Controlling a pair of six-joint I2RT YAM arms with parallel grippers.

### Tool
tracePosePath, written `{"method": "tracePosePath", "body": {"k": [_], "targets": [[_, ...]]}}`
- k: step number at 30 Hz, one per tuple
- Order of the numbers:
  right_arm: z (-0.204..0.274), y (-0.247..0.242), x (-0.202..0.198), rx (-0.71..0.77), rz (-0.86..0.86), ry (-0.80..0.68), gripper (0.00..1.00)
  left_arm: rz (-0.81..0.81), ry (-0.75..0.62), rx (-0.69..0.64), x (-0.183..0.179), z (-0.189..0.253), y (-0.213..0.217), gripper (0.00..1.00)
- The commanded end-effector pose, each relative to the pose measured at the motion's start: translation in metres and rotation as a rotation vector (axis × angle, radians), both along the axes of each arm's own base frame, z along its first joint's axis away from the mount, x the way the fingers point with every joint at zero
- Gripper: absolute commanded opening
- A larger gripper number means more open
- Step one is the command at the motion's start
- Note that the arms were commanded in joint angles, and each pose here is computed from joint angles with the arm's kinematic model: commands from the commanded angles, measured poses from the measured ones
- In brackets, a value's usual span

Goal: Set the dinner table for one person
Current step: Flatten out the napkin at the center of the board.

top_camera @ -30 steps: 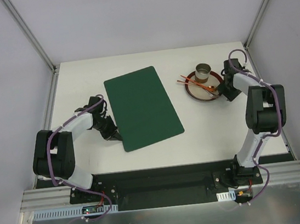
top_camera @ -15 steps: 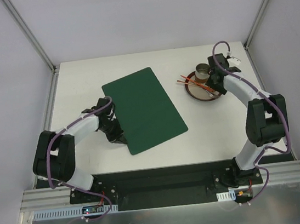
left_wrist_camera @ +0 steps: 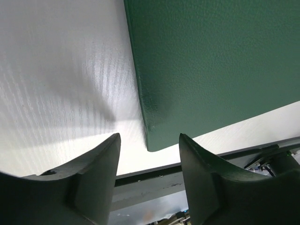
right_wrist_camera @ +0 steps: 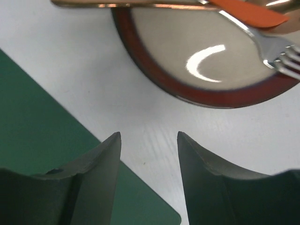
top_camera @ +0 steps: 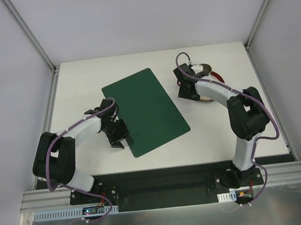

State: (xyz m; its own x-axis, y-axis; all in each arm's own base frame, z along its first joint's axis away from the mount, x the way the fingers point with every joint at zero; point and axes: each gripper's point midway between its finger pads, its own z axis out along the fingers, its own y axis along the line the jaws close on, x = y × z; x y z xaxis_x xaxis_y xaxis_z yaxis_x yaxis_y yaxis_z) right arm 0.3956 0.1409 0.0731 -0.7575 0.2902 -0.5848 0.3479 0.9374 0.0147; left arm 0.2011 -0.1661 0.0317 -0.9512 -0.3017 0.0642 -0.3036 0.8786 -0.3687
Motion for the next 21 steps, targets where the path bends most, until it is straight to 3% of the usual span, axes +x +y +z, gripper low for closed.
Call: {"method": "tracePosePath", "body": {"k": [1,21], "targets": [[0.008,0.026,0.001,0.001,0.052,0.001,0.54,-0.015,-0.057,0.010,-0.001,0.014,0.004,0.56],[-0.018,0.051,-0.018,0.027,0.127,0.065,0.49,-0.053,-0.164,0.031,0.020,0.046,0.006,0.58]]}}
